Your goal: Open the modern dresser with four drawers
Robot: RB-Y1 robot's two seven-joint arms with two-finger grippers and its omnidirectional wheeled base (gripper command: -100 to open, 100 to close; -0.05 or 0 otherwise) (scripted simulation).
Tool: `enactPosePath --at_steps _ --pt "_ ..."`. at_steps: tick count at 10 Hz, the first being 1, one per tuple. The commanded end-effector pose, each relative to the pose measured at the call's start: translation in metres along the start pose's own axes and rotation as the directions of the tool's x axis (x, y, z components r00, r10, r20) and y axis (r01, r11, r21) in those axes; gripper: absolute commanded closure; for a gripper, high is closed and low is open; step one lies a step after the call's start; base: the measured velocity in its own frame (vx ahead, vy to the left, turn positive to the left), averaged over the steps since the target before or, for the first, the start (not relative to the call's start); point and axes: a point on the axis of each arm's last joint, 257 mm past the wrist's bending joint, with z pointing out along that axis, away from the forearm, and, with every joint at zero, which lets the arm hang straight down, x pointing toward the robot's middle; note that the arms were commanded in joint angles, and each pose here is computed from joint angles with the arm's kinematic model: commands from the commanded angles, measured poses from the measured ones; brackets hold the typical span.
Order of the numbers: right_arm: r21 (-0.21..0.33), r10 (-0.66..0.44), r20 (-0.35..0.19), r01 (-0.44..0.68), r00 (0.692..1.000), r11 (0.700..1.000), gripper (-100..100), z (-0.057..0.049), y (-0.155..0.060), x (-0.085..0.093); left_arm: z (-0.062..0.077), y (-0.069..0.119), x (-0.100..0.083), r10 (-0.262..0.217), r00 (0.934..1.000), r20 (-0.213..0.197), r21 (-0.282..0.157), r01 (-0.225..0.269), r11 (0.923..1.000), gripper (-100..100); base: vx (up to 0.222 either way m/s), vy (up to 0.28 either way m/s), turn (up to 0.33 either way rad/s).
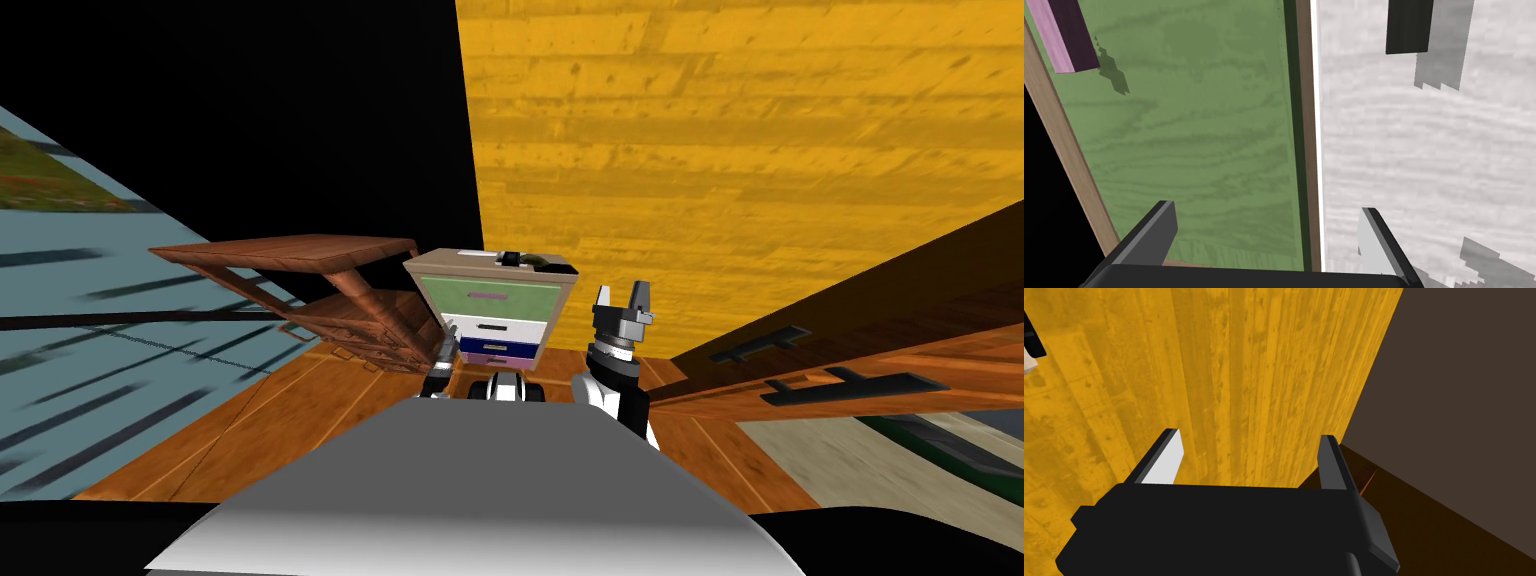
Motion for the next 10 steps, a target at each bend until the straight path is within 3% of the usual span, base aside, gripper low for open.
enactPosePath --at_steps 1,6,10 --pt "0.000 0.000 0.000 0.000 1.000 1.000 0 0.000 0.000 0.000 -0.006 0.016 0.004 -0.002 1.0000 -0.005 -0.031 0.002 0.9995 -100 0.038 -0.008 -0.015" --pt "0.000 0.000 0.000 0.000 1.000 1.000 0 0.000 0.000 0.000 -0.026 0.056 0.022 -0.023 0.9996 -0.014 -0.112 0.021 0.9935 -100 0.055 -0.015 -0.038" --pt "0.000 0.000 0.000 0.000 1.000 1.000 0 0.000 0.000 0.000 -0.036 0.074 0.046 -0.067 0.9978 -0.003 -0.151 0.065 0.9864 -100 0.047 -0.011 -0.025"
